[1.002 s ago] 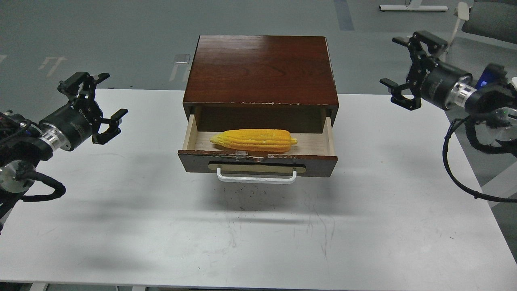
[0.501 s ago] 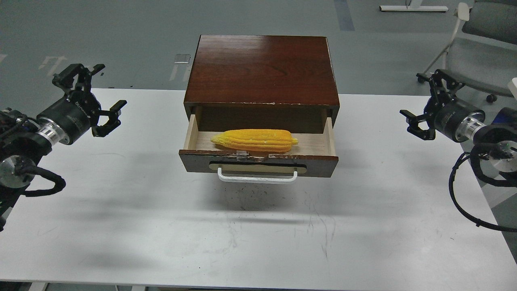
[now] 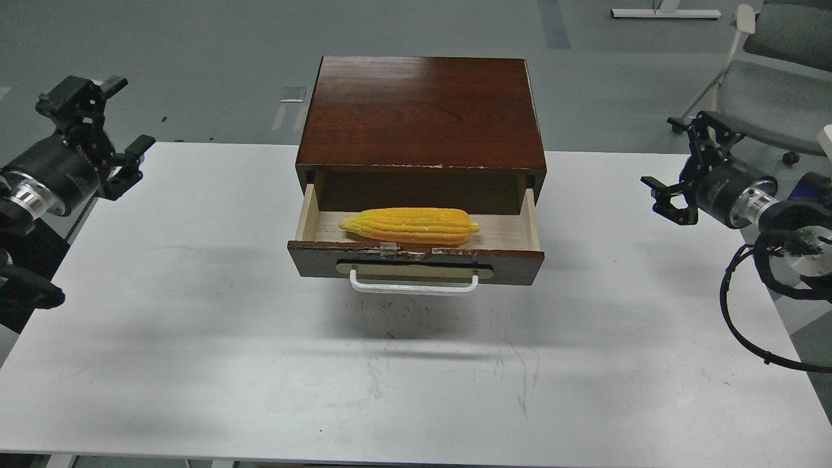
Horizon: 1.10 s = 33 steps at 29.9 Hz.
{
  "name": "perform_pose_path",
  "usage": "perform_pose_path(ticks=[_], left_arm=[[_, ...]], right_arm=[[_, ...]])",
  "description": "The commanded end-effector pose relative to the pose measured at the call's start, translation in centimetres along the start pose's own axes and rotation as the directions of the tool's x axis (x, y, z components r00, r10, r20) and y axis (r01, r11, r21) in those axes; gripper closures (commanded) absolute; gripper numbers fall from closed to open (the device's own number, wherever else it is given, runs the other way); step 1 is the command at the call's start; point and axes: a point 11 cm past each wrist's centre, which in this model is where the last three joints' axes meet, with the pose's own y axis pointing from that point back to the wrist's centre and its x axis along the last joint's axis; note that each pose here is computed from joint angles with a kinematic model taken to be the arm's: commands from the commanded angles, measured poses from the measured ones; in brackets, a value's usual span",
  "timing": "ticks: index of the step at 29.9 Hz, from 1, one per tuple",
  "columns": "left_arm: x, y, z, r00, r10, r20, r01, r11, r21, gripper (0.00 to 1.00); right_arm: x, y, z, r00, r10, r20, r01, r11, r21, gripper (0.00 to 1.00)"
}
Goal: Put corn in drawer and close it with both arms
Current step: 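Swing the left gripper down in front of the drawer handle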
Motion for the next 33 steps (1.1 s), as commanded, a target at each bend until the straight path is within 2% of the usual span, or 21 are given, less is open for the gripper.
perform_pose_path(ticks=[1,12,14,15,16,17,19,20,24,27,30,31,32,33], left_arm=[[1.0,0.2,0.6,0.972,0.017,0.236,-0.023,1.0,0.021,0.02],[-1.0,-0.9,3.6,0.966,-0.008,0.26,0.035,0.995,-0.097,0.02],[-3.3,-0.7,6.2,0.919,-0.039,0.392,0.126,0.972,-0.199,0.02],[-3.4,-0.5,6.7,0.886,-0.017,0.464,0.127,0.97,-0.208,0.02],[-3.7,-0.3,7.3,0.846,0.014,0.533,0.127,0.965,-0.227,0.02],[-4.9,-0.1,8.7,0.748,0.088,0.657,0.143,0.947,-0.289,0.02],[-6.8,0.5,10.8,0.623,0.199,0.757,0.184,0.903,-0.388,0.02],[-7.5,0.8,12.1,0.617,0.214,0.757,0.21,0.883,-0.421,0.02],[-9.8,2.3,15.1,0.676,0.1,0.73,0.319,0.853,-0.412,0.02],[-13.4,3.7,17.0,0.682,0.045,0.73,0.424,0.79,-0.444,0.02],[-15.2,4.3,16.9,0.605,0.045,0.795,0.5,0.756,-0.423,0.24],[-16.1,4.4,16.2,0.521,0.065,0.851,0.546,0.741,-0.391,0.37],[-16.5,4.4,15.7,0.467,0.079,0.881,0.571,0.733,-0.369,0.44],[-17.5,4.5,15.2,0.362,0.135,0.922,0.616,0.708,-0.345,0.6]], right_arm=[[-0.3,-0.2,0.2,1.0,-0.006,0.003,0.006,1.0,-0.002,0.0],[-0.5,-0.3,0.4,1.0,-0.007,0.003,0.007,1.0,-0.005,0.0],[-0.4,-0.3,0.5,1.0,-0.007,0.003,0.007,1.0,-0.007,0.0],[-0.4,-0.3,0.5,1.0,-0.005,0.003,0.005,1.0,-0.007,0.0],[-0.3,-0.3,0.5,1.0,-0.003,0.002,0.003,1.0,-0.009,0.0],[-0.2,-0.2,0.8,1.0,0.0,0.001,0.0,1.0,-0.014,0.0],[0.0,-0.1,1.2,1.0,0.006,0.004,-0.006,1.0,-0.022,0.0],[0.2,0.0,1.4,1.0,0.011,0.005,-0.011,1.0,-0.025,0.0],[0.2,-0.1,1.9,1.0,0.016,0.008,-0.016,0.999,-0.033,0.0],[-0.1,-0.3,2.2,1.0,0.009,0.013,-0.008,0.999,-0.036,0.0],[0.4,-0.1,2.8,0.999,0.03,0.016,-0.029,0.999,-0.044,0.0],[0.9,0.1,2.9,0.999,0.047,0.015,-0.046,0.998,-0.047,0.0],[1.1,0.1,2.9,0.999,0.051,0.013,-0.051,0.998,-0.047,0.0],[1.4,0.2,3.1,0.998,0.061,0.013,-0.06,0.997,-0.05,0.0]])
